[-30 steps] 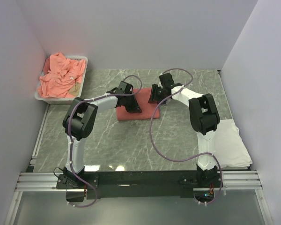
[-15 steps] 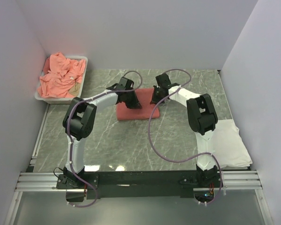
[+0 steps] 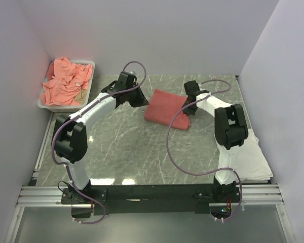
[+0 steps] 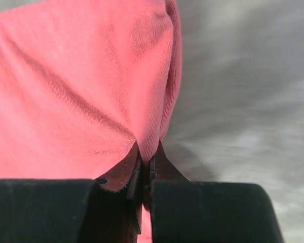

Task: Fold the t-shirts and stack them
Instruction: Neatly place the folded tshirt to the corner

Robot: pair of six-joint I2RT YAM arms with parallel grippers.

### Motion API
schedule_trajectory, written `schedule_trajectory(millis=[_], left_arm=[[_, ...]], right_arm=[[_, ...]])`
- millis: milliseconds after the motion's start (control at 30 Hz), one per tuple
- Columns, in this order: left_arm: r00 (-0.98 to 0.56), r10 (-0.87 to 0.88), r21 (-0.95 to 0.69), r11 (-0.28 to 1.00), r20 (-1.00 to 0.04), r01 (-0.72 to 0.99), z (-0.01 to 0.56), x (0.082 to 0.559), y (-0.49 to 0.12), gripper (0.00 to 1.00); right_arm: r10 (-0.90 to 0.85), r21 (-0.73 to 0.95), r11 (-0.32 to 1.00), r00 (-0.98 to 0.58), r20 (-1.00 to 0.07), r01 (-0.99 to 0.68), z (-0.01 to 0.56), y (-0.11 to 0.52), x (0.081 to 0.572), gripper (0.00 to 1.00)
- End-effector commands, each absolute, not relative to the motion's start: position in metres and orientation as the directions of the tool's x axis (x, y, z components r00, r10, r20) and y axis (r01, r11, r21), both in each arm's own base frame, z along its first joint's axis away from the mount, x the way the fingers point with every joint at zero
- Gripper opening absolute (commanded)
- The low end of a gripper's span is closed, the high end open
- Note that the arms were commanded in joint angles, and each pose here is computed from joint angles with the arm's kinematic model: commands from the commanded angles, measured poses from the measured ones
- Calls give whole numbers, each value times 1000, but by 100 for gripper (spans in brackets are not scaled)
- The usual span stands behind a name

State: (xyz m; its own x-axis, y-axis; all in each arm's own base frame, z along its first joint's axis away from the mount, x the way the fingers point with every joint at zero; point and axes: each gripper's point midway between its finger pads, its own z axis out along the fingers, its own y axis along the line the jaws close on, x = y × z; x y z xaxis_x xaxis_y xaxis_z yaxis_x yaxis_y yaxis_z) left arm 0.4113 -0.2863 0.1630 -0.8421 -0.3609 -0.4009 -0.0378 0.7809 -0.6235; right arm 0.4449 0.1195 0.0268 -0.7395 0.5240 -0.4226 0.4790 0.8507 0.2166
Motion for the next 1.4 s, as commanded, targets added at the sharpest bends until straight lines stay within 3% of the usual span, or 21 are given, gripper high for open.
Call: schedule_trajectory(millis=[0, 333, 833, 1367], left_arm=[[-827, -346, -625, 781, -443, 8, 185, 403, -281, 13], [-832, -321, -651, 756, -452, 62, 209, 382, -279, 13], [-844, -249, -659, 737, -475, 153, 218, 312, -254, 13], [-853, -226, -657, 735, -471, 168, 215, 301, -251, 13]], right_arm=[[610, 93, 740, -607, -509, 666, 54, 64, 433, 0], [693, -150, 466, -465, -551, 872, 78, -22, 376, 0], [770, -207, 156, -251, -587, 966, 135, -110, 313, 0], [740, -173, 56, -157, -654, 983, 195, -149, 265, 0]])
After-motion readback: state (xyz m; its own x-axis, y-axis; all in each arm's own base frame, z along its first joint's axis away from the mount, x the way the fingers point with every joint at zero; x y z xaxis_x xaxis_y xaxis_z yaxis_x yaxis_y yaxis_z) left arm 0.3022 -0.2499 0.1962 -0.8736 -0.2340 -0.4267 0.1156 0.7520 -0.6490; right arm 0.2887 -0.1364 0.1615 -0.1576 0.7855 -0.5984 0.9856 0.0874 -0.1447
